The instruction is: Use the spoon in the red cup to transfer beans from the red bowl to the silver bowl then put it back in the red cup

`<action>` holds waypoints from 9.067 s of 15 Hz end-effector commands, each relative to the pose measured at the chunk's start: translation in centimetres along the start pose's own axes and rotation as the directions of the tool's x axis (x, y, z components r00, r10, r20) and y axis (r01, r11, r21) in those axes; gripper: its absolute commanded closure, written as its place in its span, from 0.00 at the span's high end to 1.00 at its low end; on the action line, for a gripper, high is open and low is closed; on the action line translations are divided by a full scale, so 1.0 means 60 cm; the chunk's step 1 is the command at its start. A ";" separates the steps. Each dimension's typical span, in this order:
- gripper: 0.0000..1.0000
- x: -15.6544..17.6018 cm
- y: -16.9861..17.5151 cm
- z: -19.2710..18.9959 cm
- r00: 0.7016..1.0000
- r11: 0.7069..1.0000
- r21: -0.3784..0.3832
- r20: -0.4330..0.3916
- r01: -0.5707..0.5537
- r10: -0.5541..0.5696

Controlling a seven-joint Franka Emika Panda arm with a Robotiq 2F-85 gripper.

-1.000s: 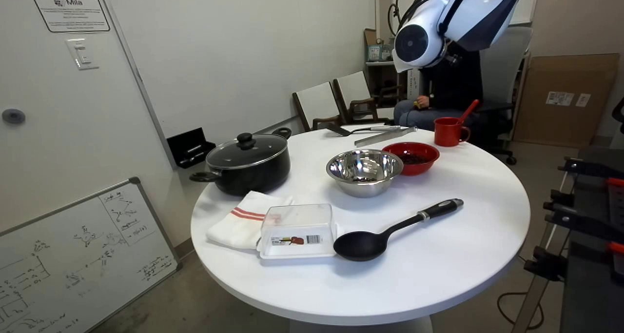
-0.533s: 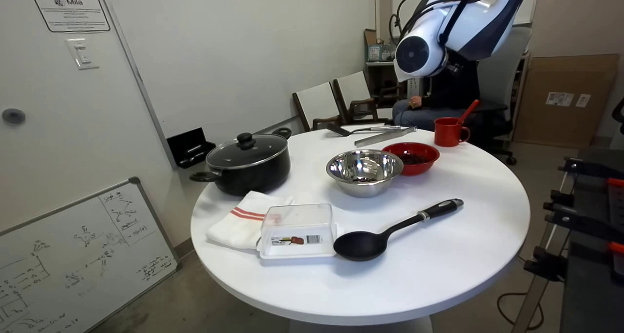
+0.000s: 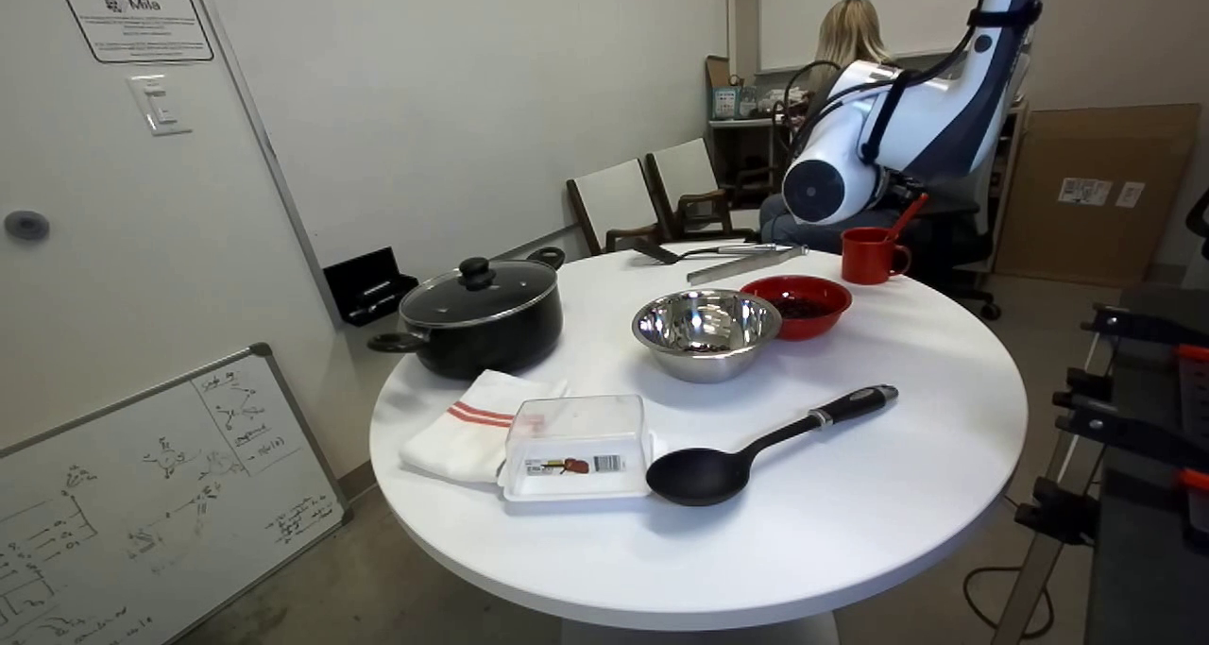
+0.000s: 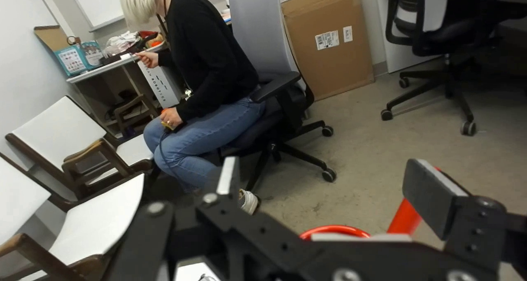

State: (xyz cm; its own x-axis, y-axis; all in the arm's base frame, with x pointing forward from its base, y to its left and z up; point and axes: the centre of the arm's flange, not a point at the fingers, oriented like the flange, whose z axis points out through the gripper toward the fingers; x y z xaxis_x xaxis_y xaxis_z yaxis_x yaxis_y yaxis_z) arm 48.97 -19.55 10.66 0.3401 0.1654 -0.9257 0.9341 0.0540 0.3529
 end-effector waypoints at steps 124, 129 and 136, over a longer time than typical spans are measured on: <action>0.03 0.014 -0.114 -0.183 0.982 0.938 -0.343 -0.187 -0.043 -0.023; 0.06 0.018 -0.107 -0.182 0.982 0.948 -0.317 -0.188 -0.028 -0.034; 0.02 0.039 -0.117 -0.190 0.981 0.945 -0.327 -0.181 0.005 -0.067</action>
State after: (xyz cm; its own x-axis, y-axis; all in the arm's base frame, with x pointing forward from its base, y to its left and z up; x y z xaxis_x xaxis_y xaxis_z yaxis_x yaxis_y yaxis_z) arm 42.05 -8.98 8.67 0.2772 0.3460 -0.8963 0.8435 0.3590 0.3995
